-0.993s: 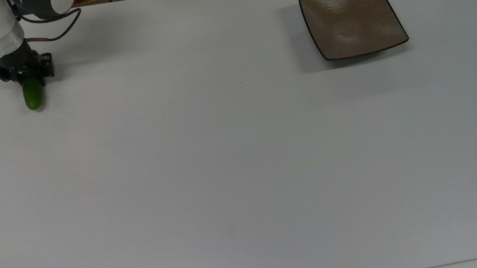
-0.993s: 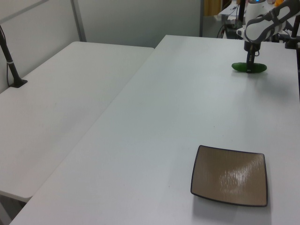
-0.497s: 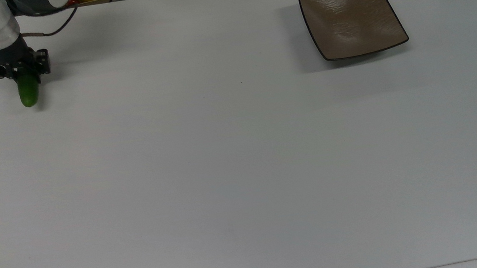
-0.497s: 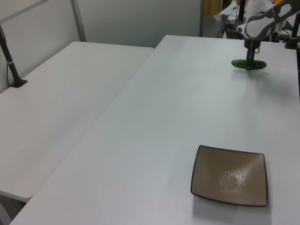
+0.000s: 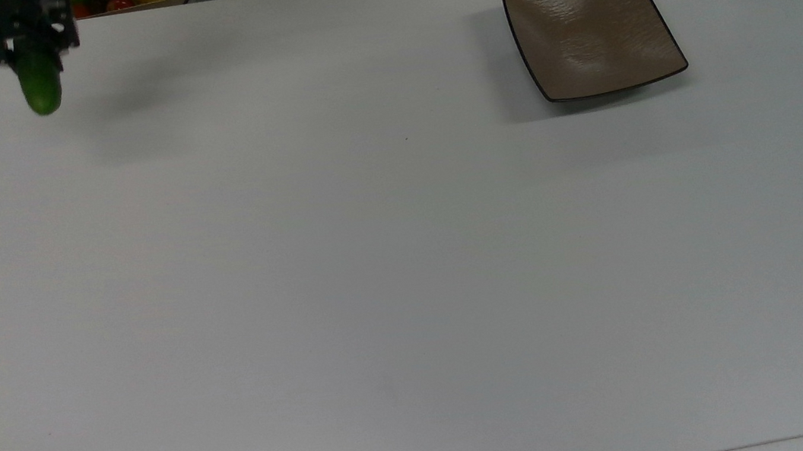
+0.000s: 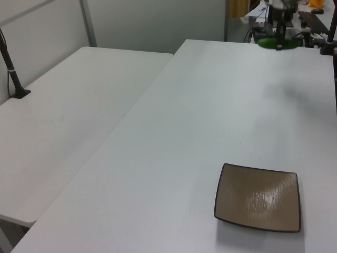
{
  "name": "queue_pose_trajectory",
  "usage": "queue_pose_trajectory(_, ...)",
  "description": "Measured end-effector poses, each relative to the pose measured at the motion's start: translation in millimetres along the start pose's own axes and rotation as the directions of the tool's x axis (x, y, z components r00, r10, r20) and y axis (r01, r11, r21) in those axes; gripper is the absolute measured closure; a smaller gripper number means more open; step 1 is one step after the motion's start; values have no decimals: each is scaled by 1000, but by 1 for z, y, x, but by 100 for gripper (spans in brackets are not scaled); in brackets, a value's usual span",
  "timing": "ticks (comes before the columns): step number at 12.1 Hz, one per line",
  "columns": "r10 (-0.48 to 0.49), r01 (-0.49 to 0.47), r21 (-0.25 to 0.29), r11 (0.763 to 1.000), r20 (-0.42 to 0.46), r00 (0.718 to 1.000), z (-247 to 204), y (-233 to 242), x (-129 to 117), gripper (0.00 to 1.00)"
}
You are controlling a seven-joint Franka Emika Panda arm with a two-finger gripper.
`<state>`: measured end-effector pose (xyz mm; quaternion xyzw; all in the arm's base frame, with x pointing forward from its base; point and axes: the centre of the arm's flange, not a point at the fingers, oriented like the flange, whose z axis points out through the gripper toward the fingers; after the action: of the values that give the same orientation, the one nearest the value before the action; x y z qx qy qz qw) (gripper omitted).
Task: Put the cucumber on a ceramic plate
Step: 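Lift the cucumber and carry it toward the brown plate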
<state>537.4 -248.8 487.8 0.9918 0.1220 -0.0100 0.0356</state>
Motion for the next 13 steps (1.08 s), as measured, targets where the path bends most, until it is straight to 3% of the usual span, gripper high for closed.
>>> queue_pose_trajectory(6, -133, 132, 79, 988, -1, 991, -112, -124, 34, 56)
queue_pose_trajectory(10, -167, 166, 73, 983, 1, 986, -131, -246, 68, 56)
queue_pose_trajectory(13, -159, 157, 83, 984, 21, 987, -135, -355, 79, 56)
